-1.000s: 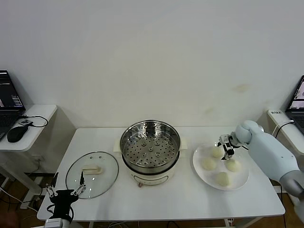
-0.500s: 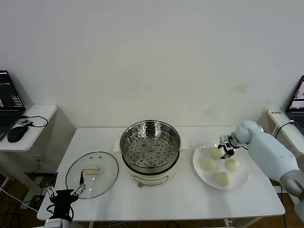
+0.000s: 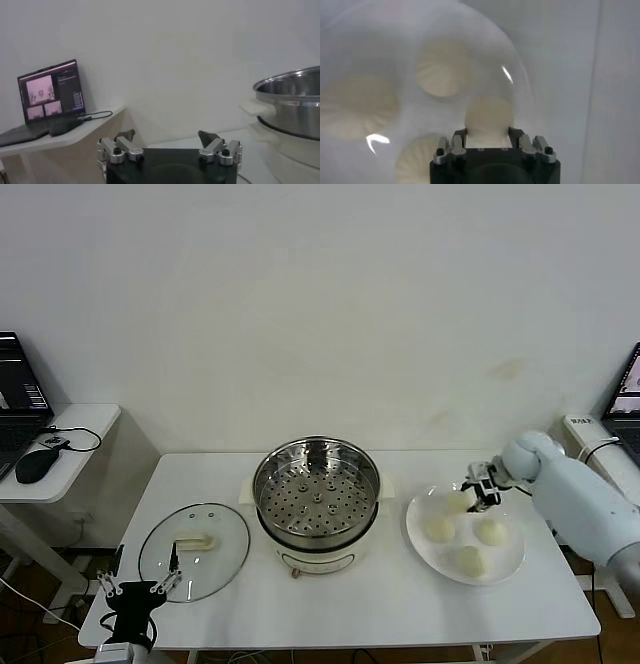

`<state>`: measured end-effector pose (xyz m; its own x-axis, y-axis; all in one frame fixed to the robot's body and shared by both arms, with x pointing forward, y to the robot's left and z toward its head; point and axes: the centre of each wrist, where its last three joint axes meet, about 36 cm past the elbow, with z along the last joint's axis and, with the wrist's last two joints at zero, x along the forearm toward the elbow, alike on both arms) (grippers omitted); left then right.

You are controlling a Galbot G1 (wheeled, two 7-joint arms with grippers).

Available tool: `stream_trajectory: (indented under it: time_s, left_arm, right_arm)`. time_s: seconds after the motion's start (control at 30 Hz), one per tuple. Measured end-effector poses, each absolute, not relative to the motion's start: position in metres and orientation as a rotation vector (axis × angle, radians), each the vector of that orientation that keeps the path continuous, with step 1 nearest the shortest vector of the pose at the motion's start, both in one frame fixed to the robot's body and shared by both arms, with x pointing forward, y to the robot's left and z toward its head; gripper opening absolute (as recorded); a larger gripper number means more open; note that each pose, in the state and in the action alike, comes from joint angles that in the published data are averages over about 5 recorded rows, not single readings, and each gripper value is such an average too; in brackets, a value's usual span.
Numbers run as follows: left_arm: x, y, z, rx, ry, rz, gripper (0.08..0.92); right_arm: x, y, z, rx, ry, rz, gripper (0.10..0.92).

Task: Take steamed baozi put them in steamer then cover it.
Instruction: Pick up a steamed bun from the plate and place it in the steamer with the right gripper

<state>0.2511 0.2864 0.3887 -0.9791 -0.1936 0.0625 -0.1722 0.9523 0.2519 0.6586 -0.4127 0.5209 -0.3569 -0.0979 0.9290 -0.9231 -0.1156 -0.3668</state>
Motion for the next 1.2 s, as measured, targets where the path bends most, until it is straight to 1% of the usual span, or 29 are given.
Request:
stream_trajectory:
  time_s: [0.27,0.5,0.67,0.9,1.03,1.2]
  left_arm:
    - [0.251,0.285,0.393,0.274,-3.032,-0.379,0.823]
    - [0.252,0.288,0.397,0.284,-3.042,-0.386,0.823]
    - [0.254,0.290,0.400,0.297,-3.050,-0.388,0.823]
    - [0.258,0.296,0.402,0.312,-3.057,-0.400,0.823]
    - [0.260,0.301,0.403,0.324,-3.059,-0.406,0.823]
    - [0.262,0.304,0.403,0.340,-3.062,-0.407,0.823]
  right_arm:
    - [0.644,-0.415,0.584,1.181,-1.553,1.585,0.551]
    - [0.639,-0.381,0.630,1.281,-1.609,1.638,0.551]
    - [0.646,-0.341,0.658,1.379,-1.629,1.683,0.551]
    - [0.661,-0.270,0.689,1.529,-1.606,1.761,0.551]
    - [0.669,-0.227,0.693,1.623,-1.548,1.800,0.551]
    - [0.677,-0.176,0.685,1.732,-1.434,1.862,0.551]
